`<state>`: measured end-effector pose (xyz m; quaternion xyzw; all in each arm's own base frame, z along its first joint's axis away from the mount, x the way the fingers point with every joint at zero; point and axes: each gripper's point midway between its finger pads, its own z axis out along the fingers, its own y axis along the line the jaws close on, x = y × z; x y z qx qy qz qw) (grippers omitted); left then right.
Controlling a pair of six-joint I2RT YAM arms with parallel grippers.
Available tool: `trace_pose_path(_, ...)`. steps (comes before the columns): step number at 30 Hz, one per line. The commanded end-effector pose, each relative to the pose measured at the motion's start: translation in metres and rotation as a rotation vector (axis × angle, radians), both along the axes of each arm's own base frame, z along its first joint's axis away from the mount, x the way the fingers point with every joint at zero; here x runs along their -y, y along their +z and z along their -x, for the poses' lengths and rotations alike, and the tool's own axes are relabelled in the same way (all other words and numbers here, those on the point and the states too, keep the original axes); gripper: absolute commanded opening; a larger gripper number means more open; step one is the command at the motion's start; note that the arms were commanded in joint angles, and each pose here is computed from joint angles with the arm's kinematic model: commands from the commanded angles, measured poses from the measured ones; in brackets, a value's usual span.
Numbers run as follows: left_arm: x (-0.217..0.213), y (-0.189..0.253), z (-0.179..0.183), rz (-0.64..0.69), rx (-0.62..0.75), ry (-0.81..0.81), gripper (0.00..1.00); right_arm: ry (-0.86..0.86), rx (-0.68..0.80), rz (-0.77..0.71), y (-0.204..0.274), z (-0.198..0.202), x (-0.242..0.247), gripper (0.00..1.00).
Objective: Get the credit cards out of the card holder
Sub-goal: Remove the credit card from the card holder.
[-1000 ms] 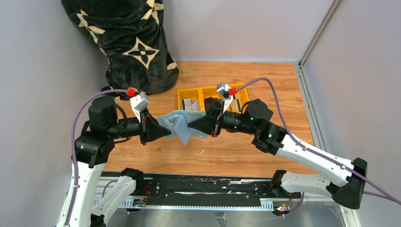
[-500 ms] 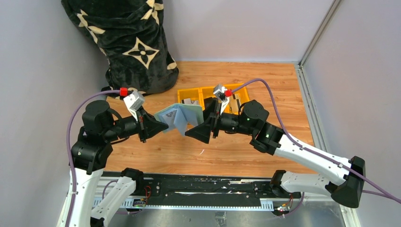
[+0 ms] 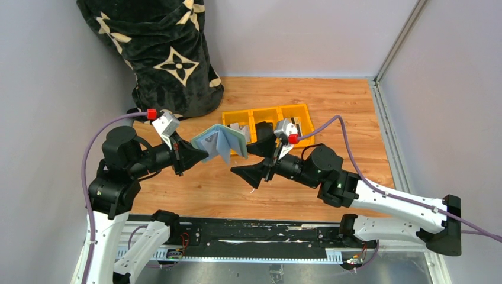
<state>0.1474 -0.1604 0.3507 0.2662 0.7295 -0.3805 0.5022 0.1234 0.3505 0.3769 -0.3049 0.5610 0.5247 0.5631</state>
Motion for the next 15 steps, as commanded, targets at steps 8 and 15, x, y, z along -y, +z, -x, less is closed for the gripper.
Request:
trace_pose_path(8,0.003,0.012,0.006,0.021,0.034,-0.03,0.0,-0.081,0.231,-0.01,0.023,0.005,-0.023,0.78)
trace_pose_path(15,0.006,0.012,0.009,0.032,0.018,-0.055,0.0,-0.474,0.329,0.165,0.02,-0.03,-0.02,0.79)
